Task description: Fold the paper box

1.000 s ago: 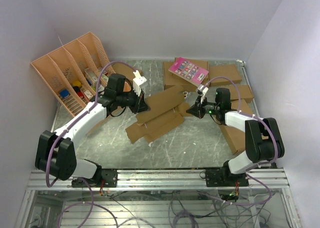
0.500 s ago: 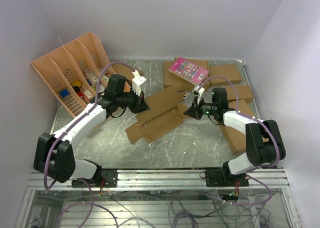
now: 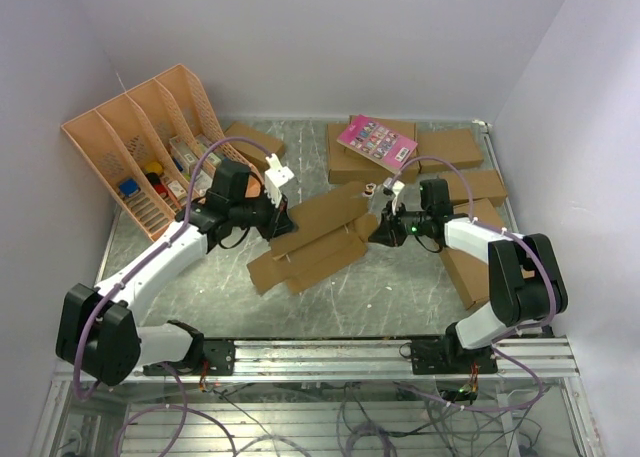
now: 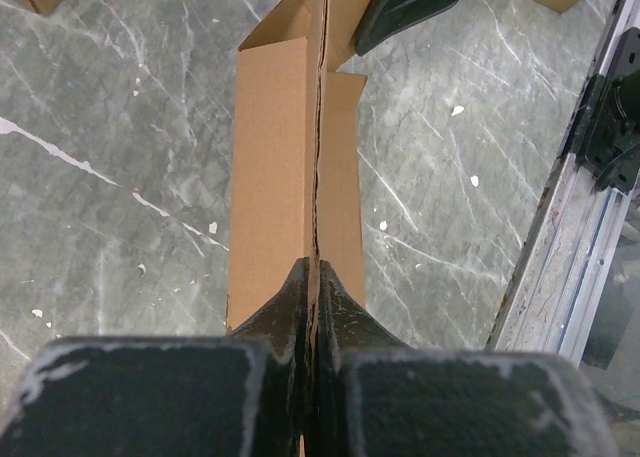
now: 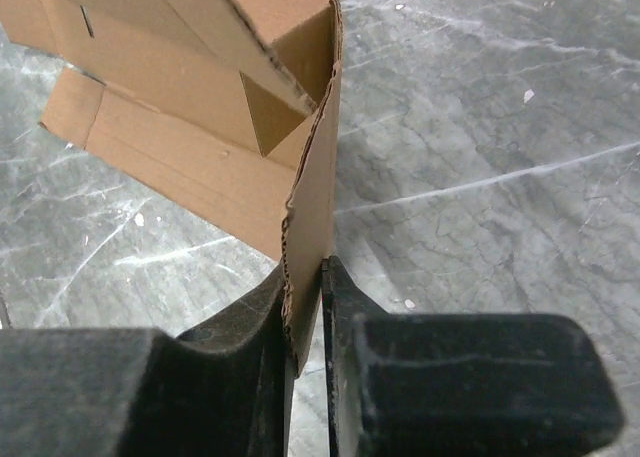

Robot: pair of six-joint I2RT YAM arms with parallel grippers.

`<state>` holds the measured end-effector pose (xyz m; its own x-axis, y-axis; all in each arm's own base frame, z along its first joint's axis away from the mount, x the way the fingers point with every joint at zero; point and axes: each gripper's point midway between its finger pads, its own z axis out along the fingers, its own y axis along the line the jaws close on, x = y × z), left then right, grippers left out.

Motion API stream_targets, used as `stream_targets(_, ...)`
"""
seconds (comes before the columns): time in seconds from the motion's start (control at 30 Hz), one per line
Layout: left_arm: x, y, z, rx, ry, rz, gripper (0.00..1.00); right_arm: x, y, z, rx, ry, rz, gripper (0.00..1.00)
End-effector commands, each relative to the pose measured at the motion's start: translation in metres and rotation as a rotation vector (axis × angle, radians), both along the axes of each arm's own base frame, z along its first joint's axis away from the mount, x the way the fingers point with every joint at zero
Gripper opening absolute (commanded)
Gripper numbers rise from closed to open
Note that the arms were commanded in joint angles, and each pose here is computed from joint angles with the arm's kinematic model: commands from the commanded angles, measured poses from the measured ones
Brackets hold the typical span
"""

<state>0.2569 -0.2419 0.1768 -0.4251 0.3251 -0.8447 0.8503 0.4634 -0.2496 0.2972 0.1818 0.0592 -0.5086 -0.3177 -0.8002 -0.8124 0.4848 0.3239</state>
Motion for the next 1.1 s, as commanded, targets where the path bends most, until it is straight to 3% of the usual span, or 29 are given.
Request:
stream_targets(0.0,-0.011,-0.003,-0.002,0.002,-0.018,-0.045,0.07,-0.013,0.001,-0.007,-0.024,0.041,0.028,0.14)
stream_targets(0.17,-0.014,-0.003,0.002,0.02,-0.053,-0.075,0.07,-0.017,0.0,-0.008,-0.06,0.04,0.042,0.16)
stream_targets(0.37,-0.014,-0.002,0.001,0.025,-0.054,-0.074,0.07,0.002,-0.003,0.019,-0.079,-0.078,0.028,0.36)
stream_targets(0.5,-0.012,-0.002,0.004,0.029,-0.063,-0.073,0.07,0.014,-0.003,0.034,-0.08,-0.133,0.013,0.4)
stream_targets(0.8,-0.008,0.002,0.008,0.052,-0.088,-0.054,0.07,-0.006,-0.018,0.032,-0.113,-0.006,0.037,0.41)
stream_targets(0.83,-0.009,0.002,0.008,0.051,-0.092,-0.056,0.07,-0.008,-0.023,0.031,-0.122,0.01,0.03,0.45)
stream_targets(0.9,-0.009,0.001,0.011,0.043,-0.101,-0.062,0.07,-0.009,-0.033,0.026,-0.144,0.033,0.018,0.63)
stream_targets(0.97,-0.009,0.0,0.013,0.037,-0.11,-0.07,0.07,-0.006,-0.04,0.019,-0.158,0.061,0.014,0.73)
stream_targets(1.07,-0.009,-0.002,0.017,0.029,-0.122,-0.082,0.07,-0.001,-0.04,0.01,-0.145,0.124,0.047,0.76)
